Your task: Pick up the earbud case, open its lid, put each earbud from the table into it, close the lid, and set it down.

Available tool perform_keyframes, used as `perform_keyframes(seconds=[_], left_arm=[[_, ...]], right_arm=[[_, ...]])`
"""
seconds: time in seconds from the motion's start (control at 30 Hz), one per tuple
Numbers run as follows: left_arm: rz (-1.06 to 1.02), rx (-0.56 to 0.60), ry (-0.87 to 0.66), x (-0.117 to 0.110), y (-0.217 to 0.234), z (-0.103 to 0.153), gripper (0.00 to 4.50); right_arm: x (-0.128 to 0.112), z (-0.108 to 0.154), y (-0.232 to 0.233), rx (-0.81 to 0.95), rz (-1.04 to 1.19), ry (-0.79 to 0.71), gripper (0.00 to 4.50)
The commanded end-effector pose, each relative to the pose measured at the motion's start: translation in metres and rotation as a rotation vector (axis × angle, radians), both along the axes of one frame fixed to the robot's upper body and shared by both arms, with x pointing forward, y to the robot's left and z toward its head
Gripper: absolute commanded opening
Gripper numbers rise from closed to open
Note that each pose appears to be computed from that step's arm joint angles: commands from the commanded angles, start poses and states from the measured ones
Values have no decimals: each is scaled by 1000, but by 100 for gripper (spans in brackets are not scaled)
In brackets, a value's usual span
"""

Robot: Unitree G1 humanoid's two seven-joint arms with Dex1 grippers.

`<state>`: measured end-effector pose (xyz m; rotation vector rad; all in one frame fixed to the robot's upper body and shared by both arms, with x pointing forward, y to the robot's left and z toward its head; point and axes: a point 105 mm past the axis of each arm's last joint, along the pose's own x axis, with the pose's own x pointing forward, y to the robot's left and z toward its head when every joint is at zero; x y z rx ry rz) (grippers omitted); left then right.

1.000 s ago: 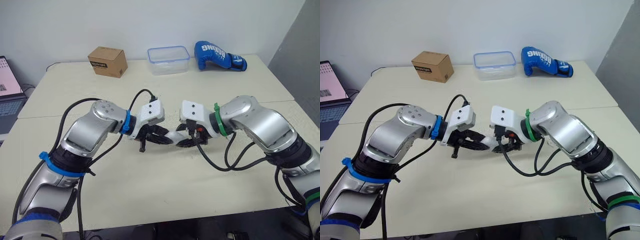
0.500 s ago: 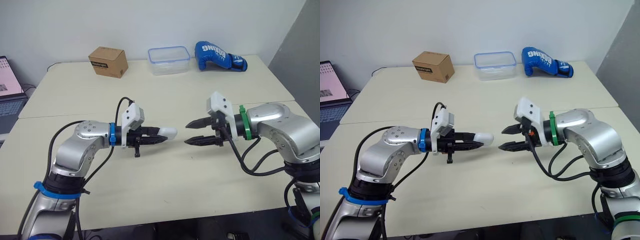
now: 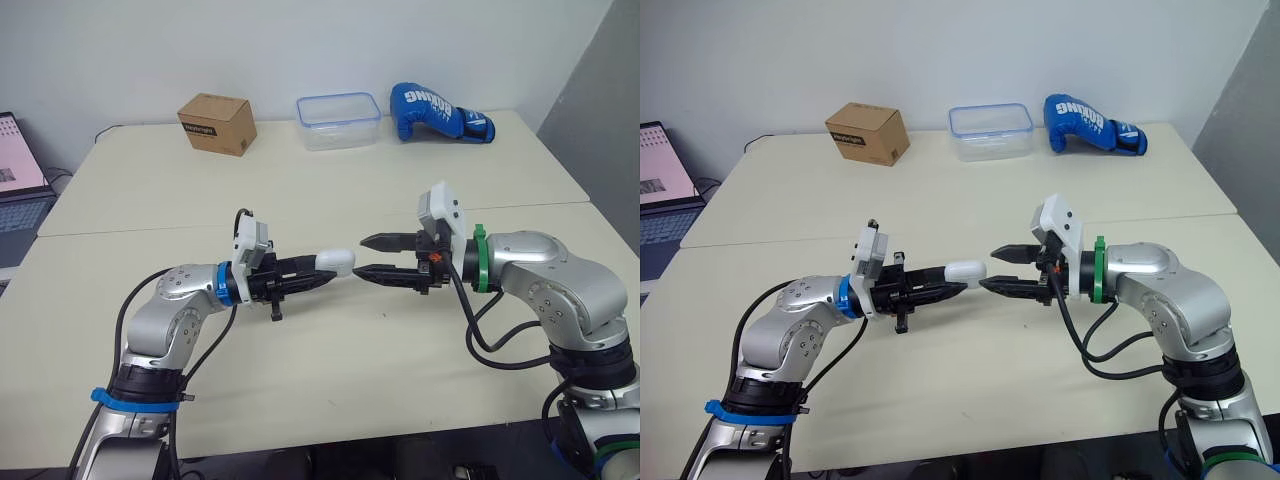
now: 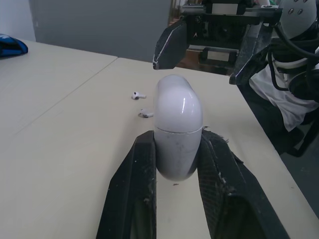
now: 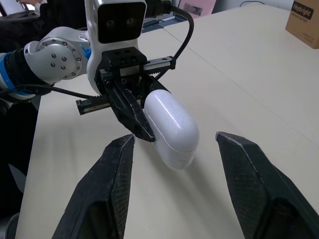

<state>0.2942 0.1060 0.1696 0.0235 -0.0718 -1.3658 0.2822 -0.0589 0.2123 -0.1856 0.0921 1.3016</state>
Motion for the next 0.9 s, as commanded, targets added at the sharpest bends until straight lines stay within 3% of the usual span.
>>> perform_keyframes(seconds=[0.03,0.9], left_arm=[[-26,-44,-44,-3,-1,12,75],[-94,-44,-49,-16,-10,13,75]], right_arm=[[-6,13,5,35,23,-54,270],[7,3,12,12,-3,-20,270]])
